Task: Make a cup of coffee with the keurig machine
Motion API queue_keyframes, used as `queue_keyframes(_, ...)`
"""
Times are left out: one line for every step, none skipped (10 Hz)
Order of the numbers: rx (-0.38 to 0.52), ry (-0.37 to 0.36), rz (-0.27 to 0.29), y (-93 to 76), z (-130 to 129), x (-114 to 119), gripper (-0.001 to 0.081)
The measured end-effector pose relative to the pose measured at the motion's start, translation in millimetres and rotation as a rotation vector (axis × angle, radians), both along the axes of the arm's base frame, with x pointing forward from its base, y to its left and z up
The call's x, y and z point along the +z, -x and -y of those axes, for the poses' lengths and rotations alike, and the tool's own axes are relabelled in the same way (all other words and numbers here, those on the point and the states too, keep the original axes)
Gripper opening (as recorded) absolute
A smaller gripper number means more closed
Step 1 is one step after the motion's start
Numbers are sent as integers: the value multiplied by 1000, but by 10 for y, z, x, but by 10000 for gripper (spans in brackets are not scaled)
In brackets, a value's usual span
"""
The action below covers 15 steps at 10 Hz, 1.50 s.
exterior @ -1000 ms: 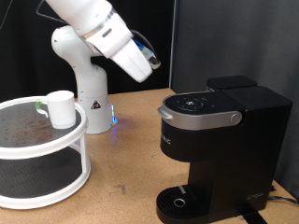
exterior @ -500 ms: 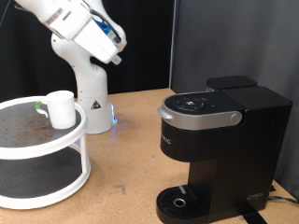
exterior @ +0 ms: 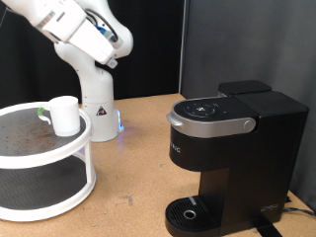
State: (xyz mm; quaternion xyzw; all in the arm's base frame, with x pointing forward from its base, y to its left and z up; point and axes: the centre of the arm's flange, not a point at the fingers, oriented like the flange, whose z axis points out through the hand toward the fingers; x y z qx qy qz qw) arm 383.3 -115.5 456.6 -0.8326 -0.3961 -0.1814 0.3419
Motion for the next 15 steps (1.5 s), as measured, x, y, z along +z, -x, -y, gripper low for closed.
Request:
queue_keyframes(-16, 1, 21, 104, 87, -14, 3)
queue_keyframes(-26, 24, 22, 223, 179, -33, 3)
queue_keyframes(-15, 45, -5, 359, 263, -51, 3)
queue_keyframes(-2, 46, -37, 486, 345, -59, 3)
queue_keyframes(0, 38, -51, 563, 392, -52, 3)
queue_keyframes(-1, 40, -49, 558, 391, -51, 3)
queue_keyframes(-8, 40, -29, 559, 410, -59, 3)
queue_keyframes(-35, 35, -21, 609, 461, -88, 3)
queue_keyframes(-77, 25, -27, 710, 549, -110, 3)
queue_keyframes(-128, 16, -28, 824, 659, -125, 3)
queue_keyframes(-171, 11, -30, 937, 773, -131, 3)
queue_keyframes(-198, 6, -36, 1034, 882, -124, 3)
queue_keyframes(-216, -2, -44, 1125, 992, -109, 3)
queue_keyframes(-221, -1, -56, 1207, 1089, -85, 3)
queue_keyframes(-218, 4, -58, 1274, 1175, -53, 3)
